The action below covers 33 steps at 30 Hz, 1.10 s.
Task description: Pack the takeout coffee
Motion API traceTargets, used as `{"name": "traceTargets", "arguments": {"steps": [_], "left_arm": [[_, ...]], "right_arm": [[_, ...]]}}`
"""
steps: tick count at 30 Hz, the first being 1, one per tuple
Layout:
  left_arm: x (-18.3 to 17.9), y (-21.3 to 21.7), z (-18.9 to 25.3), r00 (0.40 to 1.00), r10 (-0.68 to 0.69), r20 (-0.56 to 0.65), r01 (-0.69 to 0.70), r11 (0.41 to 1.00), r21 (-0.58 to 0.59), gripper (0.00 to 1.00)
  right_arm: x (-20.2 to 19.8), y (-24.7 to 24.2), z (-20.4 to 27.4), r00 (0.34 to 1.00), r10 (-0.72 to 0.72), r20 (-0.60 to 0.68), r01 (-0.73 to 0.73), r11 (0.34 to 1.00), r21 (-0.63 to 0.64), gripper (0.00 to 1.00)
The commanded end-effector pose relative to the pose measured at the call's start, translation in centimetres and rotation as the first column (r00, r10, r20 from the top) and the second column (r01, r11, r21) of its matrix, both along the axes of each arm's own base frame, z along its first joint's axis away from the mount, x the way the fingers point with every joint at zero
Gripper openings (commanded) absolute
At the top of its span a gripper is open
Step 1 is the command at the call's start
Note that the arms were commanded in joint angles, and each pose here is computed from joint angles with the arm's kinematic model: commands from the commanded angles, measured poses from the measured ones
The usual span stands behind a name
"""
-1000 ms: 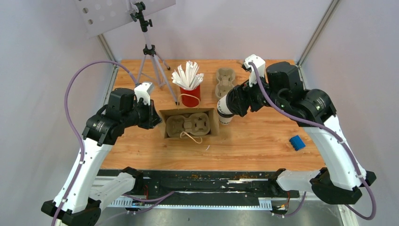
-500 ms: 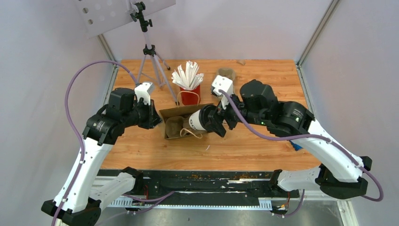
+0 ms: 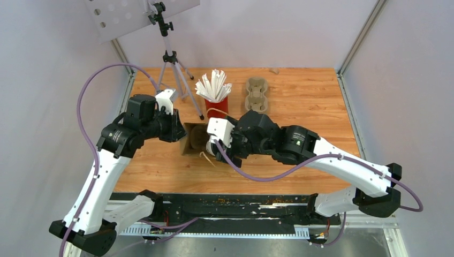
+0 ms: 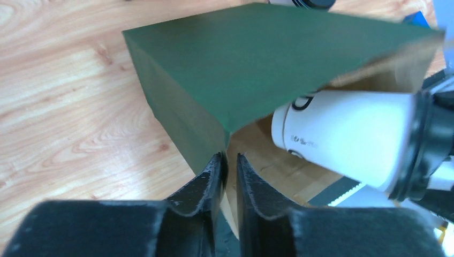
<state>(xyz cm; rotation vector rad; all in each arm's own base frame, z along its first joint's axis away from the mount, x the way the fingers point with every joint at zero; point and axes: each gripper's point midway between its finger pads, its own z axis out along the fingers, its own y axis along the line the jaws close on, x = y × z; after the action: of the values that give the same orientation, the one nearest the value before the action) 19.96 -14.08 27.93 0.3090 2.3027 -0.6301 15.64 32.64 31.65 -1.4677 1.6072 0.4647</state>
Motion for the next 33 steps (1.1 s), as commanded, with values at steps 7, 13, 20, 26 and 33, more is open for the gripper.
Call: {"name": "traceTargets", "arguments": {"steps": [7, 13, 20, 26, 33], "left_arm": [[-1.1, 1.6, 2.3, 0.997, 0.083, -0.004, -0.083, 0.996, 0.021, 0.56], [-2.5, 2.3, 1.4, 0.993, 0.111, -0.033, -0.11, 0.994, 0.025, 0.64], [-3.5, 3.0, 0.4, 0.988, 0.138, -0.066, -0.135, 0.99, 0.042, 0.65], [-3.1, 2.9, -1.5, 0.99, 0.129, -0.065, -0.126, 0.991, 0.049, 0.65], [-1.3, 3.1, -2.1, 0.992, 0.122, 0.016, -0.123, 0.989, 0.083, 0.52]], "right_arm": [[1.1, 3.1, 1.2, 0.994, 0.028, 0.105, -0.031, 0.999, 0.028, 0.63], [1.9, 3.2, 0.9, 0.992, 0.001, 0.125, -0.002, 1.0, 0.008, 0.63], [2.2, 3.4, 0.8, 0.992, -0.016, 0.124, 0.016, 1.0, 0.005, 0.63], [2.4, 3.7, 0.7, 0.992, -0.024, 0.125, 0.023, 1.0, 0.006, 0.63], [2.1, 3.8, 0.1, 0.987, 0.045, 0.152, -0.041, 0.999, -0.03, 0.63]]}}
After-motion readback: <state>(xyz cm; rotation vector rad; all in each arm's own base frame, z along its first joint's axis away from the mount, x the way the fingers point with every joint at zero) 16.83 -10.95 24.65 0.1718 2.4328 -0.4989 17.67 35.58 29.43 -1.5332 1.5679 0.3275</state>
